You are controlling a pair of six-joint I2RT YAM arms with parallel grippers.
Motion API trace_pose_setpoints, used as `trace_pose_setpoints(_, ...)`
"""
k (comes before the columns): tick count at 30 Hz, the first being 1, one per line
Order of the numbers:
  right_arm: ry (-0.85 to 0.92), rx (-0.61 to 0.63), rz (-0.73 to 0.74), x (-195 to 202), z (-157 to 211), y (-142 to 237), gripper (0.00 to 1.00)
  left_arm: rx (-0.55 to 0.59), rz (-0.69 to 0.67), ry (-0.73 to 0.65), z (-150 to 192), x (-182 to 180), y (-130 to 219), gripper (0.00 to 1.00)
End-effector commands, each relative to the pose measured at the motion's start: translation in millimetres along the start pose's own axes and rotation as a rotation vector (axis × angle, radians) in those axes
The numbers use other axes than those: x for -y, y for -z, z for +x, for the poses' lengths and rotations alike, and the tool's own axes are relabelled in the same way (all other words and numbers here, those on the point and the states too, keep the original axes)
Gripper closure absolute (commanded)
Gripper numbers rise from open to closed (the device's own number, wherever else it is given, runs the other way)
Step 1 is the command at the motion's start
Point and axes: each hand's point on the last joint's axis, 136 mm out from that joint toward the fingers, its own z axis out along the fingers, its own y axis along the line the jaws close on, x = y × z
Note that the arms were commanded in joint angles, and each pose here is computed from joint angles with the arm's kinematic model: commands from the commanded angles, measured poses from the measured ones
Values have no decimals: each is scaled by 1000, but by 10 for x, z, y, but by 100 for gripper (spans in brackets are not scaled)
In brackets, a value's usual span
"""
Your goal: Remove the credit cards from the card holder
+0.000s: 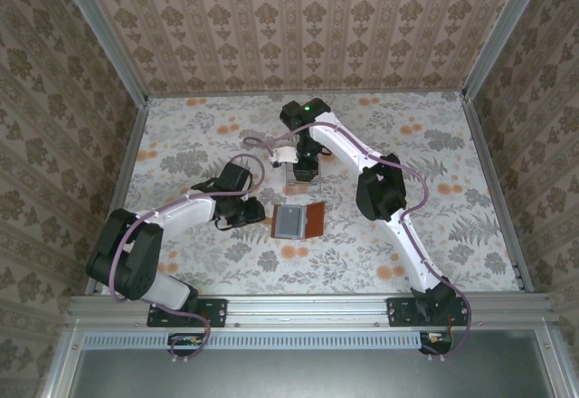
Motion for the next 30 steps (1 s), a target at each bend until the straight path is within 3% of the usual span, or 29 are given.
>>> trace_pose_setpoints(1,-15,4,-6,-71,5,85,82,1,5,7,-38,63,28,74)
trace_pose_setpoints(10,-5,14,15,-171,-31,295,81,7,6,0,-50,76,41,74)
trace_pose_setpoints(23,-28,-13,-34,-147,7,-91,80,3,-4,0,-22,50,47,74)
trace_pose_setpoints(30,-29,-6,-38,-141,14,-79,93,2,-6,3,-23,50,53,74)
